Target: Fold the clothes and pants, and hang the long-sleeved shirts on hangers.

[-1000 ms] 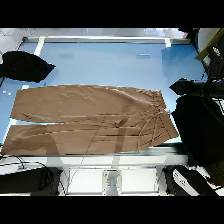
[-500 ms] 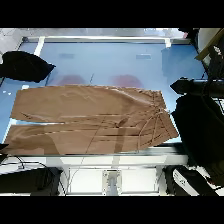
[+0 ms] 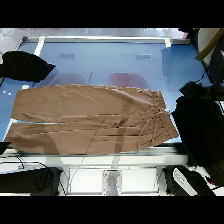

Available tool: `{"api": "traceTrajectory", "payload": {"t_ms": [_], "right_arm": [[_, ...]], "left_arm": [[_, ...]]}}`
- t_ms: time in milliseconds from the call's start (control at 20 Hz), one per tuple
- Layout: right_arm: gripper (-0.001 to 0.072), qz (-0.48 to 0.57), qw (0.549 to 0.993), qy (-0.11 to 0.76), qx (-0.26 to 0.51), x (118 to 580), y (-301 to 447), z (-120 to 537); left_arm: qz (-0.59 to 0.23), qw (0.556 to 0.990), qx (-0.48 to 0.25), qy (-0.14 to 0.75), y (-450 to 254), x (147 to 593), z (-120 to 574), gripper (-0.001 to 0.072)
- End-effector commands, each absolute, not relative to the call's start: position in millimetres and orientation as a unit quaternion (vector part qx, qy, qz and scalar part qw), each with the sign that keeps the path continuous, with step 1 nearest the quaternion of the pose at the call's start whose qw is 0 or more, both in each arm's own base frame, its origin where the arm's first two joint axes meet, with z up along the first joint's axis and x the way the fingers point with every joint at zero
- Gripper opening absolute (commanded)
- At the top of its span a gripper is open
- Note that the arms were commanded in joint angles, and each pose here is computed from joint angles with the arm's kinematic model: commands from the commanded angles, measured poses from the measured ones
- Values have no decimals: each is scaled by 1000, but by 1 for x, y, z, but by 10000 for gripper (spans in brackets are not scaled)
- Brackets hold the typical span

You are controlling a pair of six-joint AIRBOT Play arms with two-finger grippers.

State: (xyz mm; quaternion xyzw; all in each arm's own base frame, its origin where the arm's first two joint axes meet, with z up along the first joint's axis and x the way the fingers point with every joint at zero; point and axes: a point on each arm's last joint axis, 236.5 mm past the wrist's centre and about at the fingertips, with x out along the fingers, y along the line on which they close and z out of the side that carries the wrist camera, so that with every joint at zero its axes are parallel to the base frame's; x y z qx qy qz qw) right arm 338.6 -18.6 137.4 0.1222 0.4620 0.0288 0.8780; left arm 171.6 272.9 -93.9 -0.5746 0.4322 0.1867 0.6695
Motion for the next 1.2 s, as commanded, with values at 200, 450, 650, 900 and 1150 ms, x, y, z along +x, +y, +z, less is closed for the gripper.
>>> {"api": "traceTrajectory", "payload": {"t_ms": [200,450,650,900,1150], "right_arm": [[478,-35,743,585,324,246,-51,-2],[487,-47,705,599,377,217,-23,-75],[489,-51,681,616,392,196,-7,-101],[489,-62,685,613,390,198,-34,-76],[489,-90,668,608,420,184,-42,-86]], "left_arm": [[184,692,-579,390,282,190,-70,17],[185,694,-577,390,282,190,-68,17],[185,694,-577,390,282,189,-68,18],[182,692,-577,393,280,189,-68,18],[183,692,-577,394,280,188,-69,17]]}}
